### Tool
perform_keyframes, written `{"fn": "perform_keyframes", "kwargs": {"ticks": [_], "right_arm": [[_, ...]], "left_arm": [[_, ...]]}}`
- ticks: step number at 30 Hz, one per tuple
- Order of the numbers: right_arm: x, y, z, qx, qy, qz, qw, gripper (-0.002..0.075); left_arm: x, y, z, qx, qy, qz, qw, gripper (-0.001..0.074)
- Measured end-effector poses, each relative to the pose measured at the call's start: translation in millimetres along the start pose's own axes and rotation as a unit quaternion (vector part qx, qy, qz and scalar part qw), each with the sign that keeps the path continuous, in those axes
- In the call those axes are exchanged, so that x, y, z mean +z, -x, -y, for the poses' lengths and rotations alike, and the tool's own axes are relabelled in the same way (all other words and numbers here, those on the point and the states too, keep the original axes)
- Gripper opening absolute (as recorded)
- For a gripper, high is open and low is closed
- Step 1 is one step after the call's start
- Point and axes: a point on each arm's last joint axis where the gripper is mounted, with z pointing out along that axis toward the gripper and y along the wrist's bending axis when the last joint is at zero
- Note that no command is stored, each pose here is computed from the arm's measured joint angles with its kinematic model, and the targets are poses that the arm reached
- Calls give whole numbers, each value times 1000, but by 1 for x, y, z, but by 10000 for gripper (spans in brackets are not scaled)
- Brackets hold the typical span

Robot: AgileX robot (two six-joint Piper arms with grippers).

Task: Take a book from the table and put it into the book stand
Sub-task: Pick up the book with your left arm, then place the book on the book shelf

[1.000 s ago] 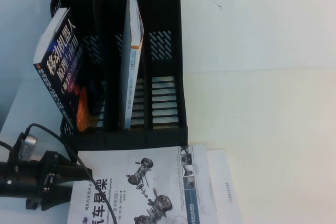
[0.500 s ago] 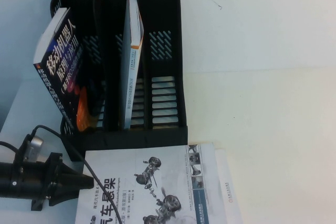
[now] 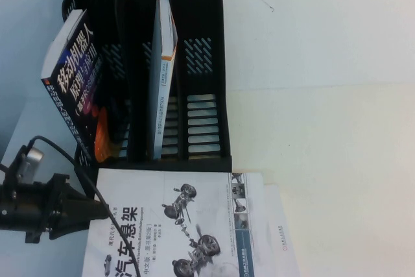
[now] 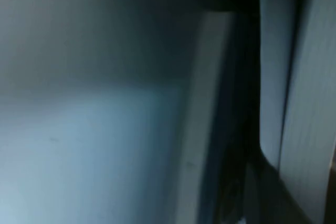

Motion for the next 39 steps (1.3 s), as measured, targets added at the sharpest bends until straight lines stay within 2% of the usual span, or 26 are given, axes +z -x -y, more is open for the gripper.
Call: {"fn": "perform_keyframes", "kwargs": {"ticks": [4, 8, 18, 30, 34, 39], "right_arm": [[0, 0, 0, 0, 0, 0, 1000, 8], [0, 2, -1, 0, 4, 9, 1000, 8], [0, 4, -1, -3, 7, 22, 1000, 8], [0, 5, -1, -4, 5, 26, 1000, 8], [0, 5, -1, -5, 4, 27, 1000, 8], [0, 5, -1, -5, 4, 28, 1000, 8]], "left_arm": [[-21, -9, 35, 46, 11, 28, 998, 141], [-43, -23, 74, 90, 2, 76, 993, 128], [-96, -71, 170, 210, -7, 175, 962, 124], [-140, -100, 252, 275, -52, 235, 931, 124], [-158, -100, 278, 285, -60, 287, 913, 124], [-182, -106, 312, 317, -70, 358, 875, 124]]}}
